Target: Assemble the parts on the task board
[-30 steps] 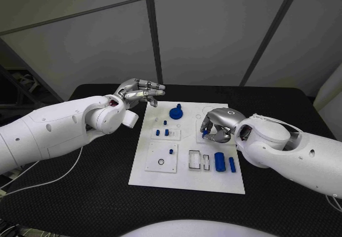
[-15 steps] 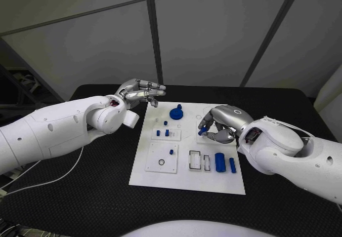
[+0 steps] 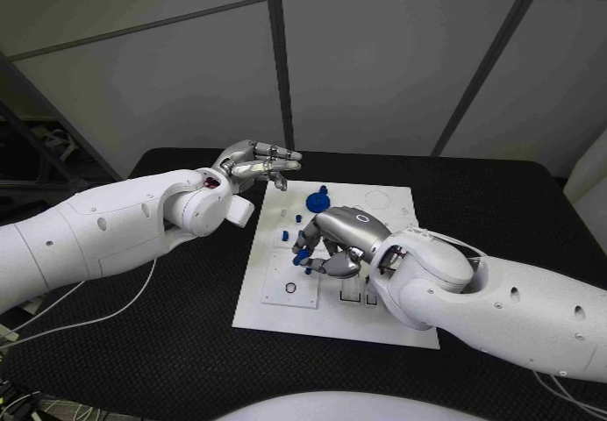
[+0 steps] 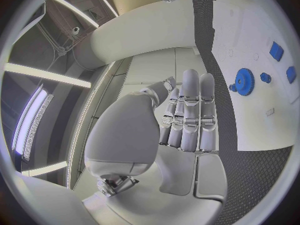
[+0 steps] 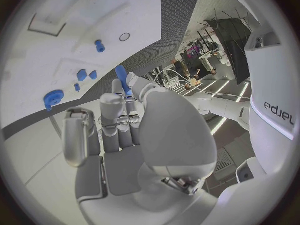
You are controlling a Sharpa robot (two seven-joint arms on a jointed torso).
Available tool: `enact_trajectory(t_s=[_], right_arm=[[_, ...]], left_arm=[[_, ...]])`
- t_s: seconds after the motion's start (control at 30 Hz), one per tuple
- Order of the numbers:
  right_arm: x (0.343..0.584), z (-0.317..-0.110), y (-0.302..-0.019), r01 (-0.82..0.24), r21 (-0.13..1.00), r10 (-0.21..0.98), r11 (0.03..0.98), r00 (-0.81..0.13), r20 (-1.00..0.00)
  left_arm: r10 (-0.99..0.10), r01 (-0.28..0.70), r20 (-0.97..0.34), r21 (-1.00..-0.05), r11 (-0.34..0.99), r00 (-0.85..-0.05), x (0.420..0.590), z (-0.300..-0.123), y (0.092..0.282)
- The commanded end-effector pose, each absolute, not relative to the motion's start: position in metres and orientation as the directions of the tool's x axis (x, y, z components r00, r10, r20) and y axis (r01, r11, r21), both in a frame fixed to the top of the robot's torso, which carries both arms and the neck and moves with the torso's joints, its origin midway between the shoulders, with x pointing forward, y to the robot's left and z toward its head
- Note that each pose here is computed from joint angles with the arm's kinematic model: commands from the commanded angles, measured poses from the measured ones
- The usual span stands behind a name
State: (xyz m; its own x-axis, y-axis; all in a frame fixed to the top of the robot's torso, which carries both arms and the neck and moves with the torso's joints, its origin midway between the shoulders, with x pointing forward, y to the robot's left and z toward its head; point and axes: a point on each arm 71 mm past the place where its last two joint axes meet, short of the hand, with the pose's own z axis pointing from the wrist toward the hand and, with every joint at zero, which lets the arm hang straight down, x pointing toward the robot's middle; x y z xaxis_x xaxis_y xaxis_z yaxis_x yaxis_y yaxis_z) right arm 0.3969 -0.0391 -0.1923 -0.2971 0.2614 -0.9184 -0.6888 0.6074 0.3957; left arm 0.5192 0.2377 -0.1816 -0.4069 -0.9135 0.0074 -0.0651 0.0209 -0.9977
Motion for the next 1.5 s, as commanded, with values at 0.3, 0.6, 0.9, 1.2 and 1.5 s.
enact_trajectory(t_s=[0.3, 0.6, 0.9, 1.2, 1.5], right_arm=[[0.392, -0.221, -0.020, -0.712, 0.391, 0.153, 0.583, -0.377, -0.914], [0.392, -0.229, -0.016, -0.717, 0.363, 0.099, 0.595, -0.383, -0.919], [0.393, -0.232, -0.017, -0.721, 0.332, 0.062, 0.609, -0.374, -0.925], [0.394, -0.232, -0.021, -0.715, 0.287, 0.051, 0.638, -0.333, -0.942], [0.392, -0.230, -0.022, -0.719, 0.284, 0.057, 0.634, -0.323, -0.945]], left_arm=[[-0.906, -0.065, 0.016, -0.998, 0.012, -0.422, 0.520, -0.181, 0.233], [-0.906, -0.066, 0.017, -0.998, 0.012, -0.424, 0.520, -0.181, 0.233], [-0.906, -0.067, 0.017, -0.998, 0.013, -0.423, 0.520, -0.181, 0.234], [-0.907, -0.068, 0.016, -0.998, 0.014, -0.421, 0.520, -0.181, 0.235], [-0.907, -0.070, 0.016, -0.997, 0.015, -0.421, 0.520, -0.182, 0.236]])
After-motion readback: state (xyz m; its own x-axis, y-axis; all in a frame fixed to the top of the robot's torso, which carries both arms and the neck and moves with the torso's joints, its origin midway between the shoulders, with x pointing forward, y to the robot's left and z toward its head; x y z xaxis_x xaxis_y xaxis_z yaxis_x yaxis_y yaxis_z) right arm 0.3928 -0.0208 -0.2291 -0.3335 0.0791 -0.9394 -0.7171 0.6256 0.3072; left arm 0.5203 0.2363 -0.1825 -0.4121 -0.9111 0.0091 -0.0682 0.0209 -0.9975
